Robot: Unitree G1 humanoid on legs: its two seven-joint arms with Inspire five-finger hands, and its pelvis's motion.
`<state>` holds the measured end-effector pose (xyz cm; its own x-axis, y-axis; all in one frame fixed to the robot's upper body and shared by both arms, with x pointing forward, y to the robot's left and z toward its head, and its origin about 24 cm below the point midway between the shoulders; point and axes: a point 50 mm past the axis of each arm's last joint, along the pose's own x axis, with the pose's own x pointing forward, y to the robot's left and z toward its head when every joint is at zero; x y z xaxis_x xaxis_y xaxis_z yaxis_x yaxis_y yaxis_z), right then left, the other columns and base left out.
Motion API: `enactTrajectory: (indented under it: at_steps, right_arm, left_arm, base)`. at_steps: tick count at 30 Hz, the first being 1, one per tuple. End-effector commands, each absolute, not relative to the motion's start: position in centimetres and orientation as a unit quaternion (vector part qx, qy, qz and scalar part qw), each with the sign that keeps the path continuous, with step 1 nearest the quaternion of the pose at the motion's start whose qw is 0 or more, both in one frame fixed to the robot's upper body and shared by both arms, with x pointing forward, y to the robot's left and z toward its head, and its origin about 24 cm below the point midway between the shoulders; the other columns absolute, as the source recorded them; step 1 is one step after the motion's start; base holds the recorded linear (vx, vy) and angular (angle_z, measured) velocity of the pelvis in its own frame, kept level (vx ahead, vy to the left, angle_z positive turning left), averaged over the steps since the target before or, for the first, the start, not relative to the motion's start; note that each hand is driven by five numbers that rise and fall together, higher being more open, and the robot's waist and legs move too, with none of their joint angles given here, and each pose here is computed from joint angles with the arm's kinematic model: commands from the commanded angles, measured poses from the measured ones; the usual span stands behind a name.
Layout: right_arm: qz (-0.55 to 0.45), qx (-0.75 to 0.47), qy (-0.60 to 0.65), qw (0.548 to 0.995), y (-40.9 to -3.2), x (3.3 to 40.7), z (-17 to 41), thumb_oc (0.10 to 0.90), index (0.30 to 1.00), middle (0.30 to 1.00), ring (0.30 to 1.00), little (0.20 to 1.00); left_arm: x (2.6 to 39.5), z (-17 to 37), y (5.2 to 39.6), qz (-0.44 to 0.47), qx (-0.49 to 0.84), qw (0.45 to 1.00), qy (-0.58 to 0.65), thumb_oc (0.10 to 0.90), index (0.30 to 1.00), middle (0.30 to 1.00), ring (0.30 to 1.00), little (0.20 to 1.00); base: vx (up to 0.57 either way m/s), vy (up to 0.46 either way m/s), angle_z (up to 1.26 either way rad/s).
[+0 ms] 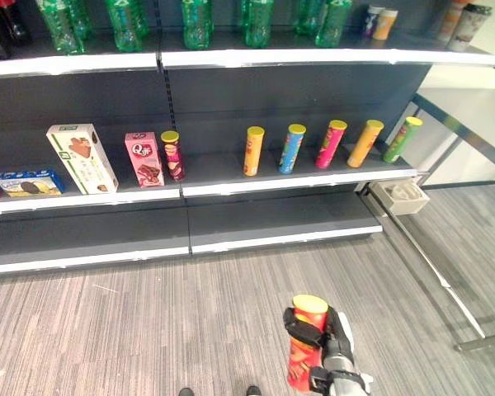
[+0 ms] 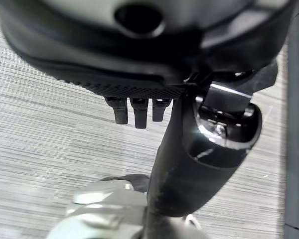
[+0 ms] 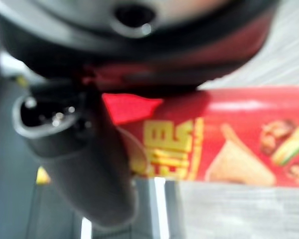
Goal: Put the goods on the table back onto the shelves and tidy them up.
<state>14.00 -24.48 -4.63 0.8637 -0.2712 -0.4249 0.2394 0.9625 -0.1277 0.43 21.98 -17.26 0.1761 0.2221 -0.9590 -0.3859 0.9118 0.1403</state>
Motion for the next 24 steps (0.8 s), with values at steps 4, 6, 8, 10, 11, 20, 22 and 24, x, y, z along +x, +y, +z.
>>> enactTrajectory:
  at_steps: [4,6,8,10,11,20,22,24]
  right_arm:
    - [-0.119,-0.042,0.03,0.992,-24.2,18.7,2.4,0.4,0.3,0.3,0.3,0.3]
    - [-0.131,-0.057,0.027,0.989,-24.3,18.9,2.6,0.4,0.3,0.3,0.3,0.3]
    - [-0.148,-0.067,0.02,0.987,-24.3,19.1,3.0,0.4,0.3,0.3,0.3,0.3]
    - [-0.154,-0.08,0.009,0.985,-24.0,19.3,3.5,0.4,0.3,0.3,0.3,0.3]
    - [-0.16,-0.095,0.001,0.982,-23.8,19.3,4.0,0.4,0.3,0.3,0.3,0.3]
    - [-0.132,-0.172,-0.03,0.976,-22.3,19.0,5.4,0.4,0.3,0.3,0.3,0.3]
    - [-0.123,-0.183,-0.039,0.975,-21.9,19.2,5.6,0.4,0.3,0.3,0.3,0.3]
    - [-0.115,-0.211,-0.063,0.969,-21.5,19.3,6.3,0.4,0.3,0.3,0.3,0.3]
  left_arm:
    - [4.5,-17.3,19.9,0.202,-0.125,0.791,0.563,0.8,0.9,0.9,0.9,0.9]
    - [5.7,-17.0,20.1,0.216,-0.13,0.804,0.538,0.8,0.9,0.9,0.9,0.9]
    - [6.0,-16.9,19.9,0.21,-0.121,0.806,0.539,0.8,0.9,0.9,0.9,0.9]
    - [5.5,-17.2,19.4,0.202,-0.108,0.799,0.556,0.8,0.9,0.9,0.9,0.9]
    - [5.5,-17.3,19.1,0.211,-0.108,0.793,0.561,0.8,0.9,0.9,0.9,0.9]
    - [5.8,-17.3,19.1,0.237,-0.107,0.788,0.558,0.8,0.9,0.9,0.9,0.9]
    - [6.3,-17.1,19.6,0.208,-0.065,0.801,0.558,0.8,0.9,0.9,0.9,0.9]
    - [6.7,-17.0,19.7,0.184,-0.036,0.809,0.557,0.8,0.9,0.9,0.9,0.9]
  base:
    - [-0.1,-0.154,0.15]
    - [0.02,-0.046,0.35]
    - [0.13,0.089,0.0]
    - [0.25,0.212,0.02]
    - [0.3,0.253,0.19]
    - [0.29,0.239,-0.14]
    - [0.28,0.302,-0.53]
    - [0.26,0.344,-0.37]
